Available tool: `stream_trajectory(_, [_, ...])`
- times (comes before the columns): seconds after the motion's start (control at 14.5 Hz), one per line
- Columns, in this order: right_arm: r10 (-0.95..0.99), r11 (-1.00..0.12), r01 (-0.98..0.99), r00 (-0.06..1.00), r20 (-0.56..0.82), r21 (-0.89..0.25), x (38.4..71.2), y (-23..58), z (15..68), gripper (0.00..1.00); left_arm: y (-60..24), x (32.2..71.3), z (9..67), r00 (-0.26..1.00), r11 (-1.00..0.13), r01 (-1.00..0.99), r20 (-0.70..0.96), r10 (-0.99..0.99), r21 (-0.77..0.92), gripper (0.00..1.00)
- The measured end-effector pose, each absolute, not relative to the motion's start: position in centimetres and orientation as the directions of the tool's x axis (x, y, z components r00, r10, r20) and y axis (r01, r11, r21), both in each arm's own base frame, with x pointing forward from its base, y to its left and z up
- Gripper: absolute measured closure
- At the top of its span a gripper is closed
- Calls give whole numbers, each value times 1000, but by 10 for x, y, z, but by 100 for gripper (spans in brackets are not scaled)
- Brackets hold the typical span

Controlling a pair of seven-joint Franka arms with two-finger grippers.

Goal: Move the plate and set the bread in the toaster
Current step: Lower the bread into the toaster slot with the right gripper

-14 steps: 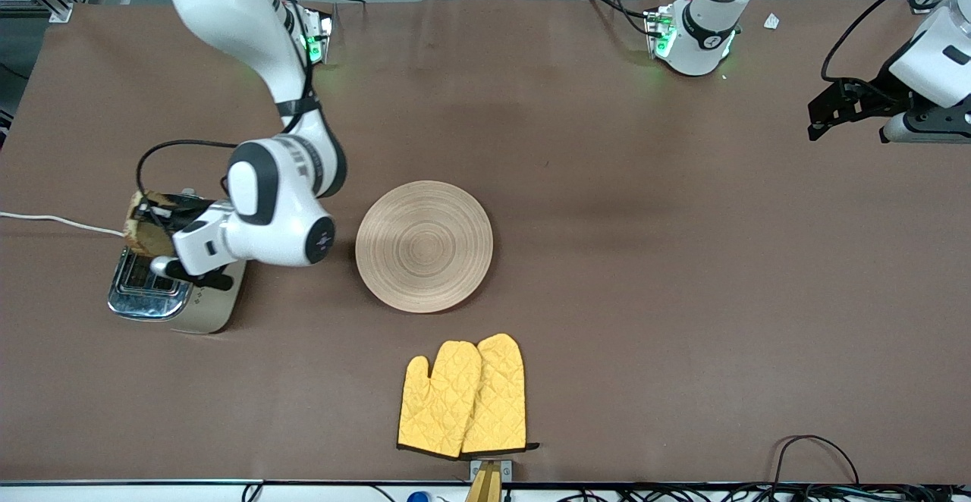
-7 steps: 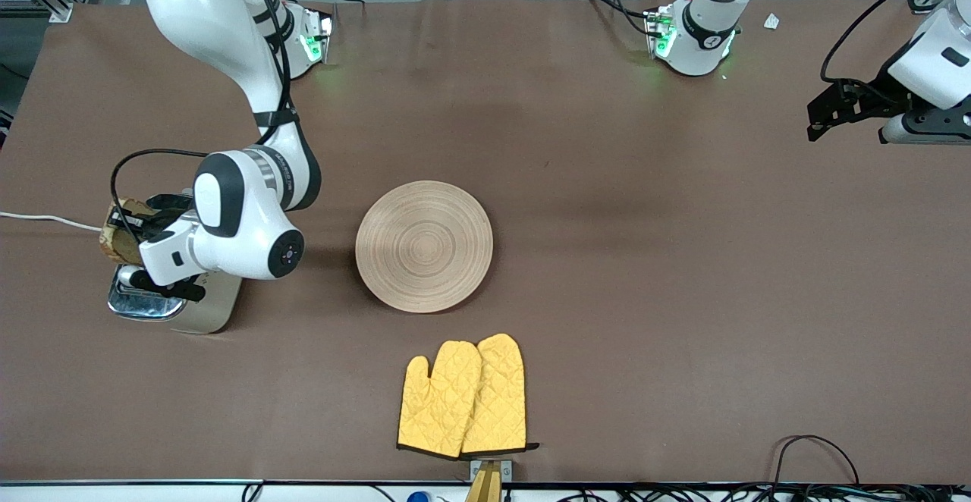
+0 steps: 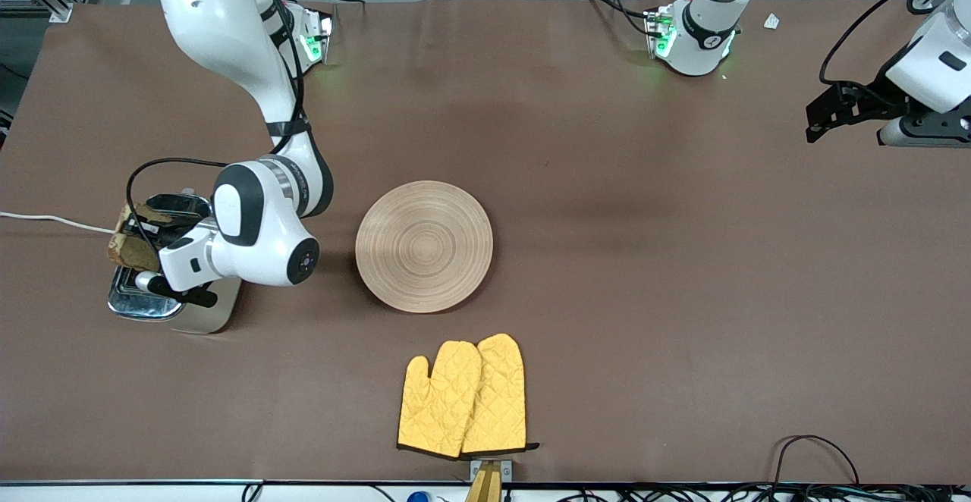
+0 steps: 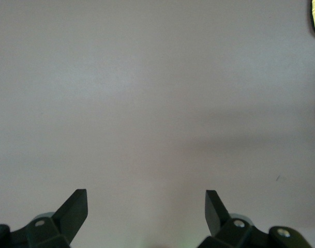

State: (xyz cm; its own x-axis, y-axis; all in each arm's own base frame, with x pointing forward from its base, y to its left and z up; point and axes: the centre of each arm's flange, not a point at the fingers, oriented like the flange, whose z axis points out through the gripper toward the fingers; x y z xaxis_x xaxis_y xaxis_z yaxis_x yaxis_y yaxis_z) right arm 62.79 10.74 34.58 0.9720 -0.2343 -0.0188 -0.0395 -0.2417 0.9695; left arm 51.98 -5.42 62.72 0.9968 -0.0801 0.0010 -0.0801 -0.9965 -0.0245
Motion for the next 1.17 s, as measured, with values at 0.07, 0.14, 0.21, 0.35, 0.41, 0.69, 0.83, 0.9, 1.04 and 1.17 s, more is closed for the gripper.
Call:
stream_trajectory(0.07, [-226,-240,-42,974,-14,970,627,114,345,96,-54,520,627,997,-996,-80,0,-80,-25,0])
stream_trajectory(0.14, [-219,-238,-45,976,-9,970,626,120,345,96,-54,520,627,997,-996,-80,0,-80,-25,0])
stream_trajectory(0.21, [-212,-236,-47,977,-4,971,625,128,346,96,-54,520,626,997,-996,-80,-1,-80,-25,0])
stream_trajectory(0.35, [-195,-236,-48,981,2,971,623,141,347,96,-54,520,626,997,-996,-80,-2,-80,-25,0])
stream_trajectory(0.41, [-187,-237,-48,982,3,970,622,146,348,96,-54,520,626,997,-996,-80,-2,-80,-25,0])
stream_trajectory(0.69, [-181,-241,-59,983,15,969,624,149,351,96,-54,520,626,997,-996,-80,-2,-80,-25,0])
stream_trajectory(0.83, [-187,-243,-69,982,23,968,628,145,353,96,-54,520,626,997,-996,-80,-3,-80,-25,0])
stream_trajectory(0.9, [-190,-244,-73,981,26,967,631,142,353,96,-54,520,625,997,-996,-80,-3,-80,-25,0])
stream_trajectory(1.04, [-200,-257,-72,980,20,964,634,138,346,96,-54,520,625,997,-996,-80,-3,-80,-25,0])
stream_trajectory(1.17, [-209,-265,-70,978,14,962,633,139,338,96,-54,520,625,997,-996,-80,-3,-80,-25,0])
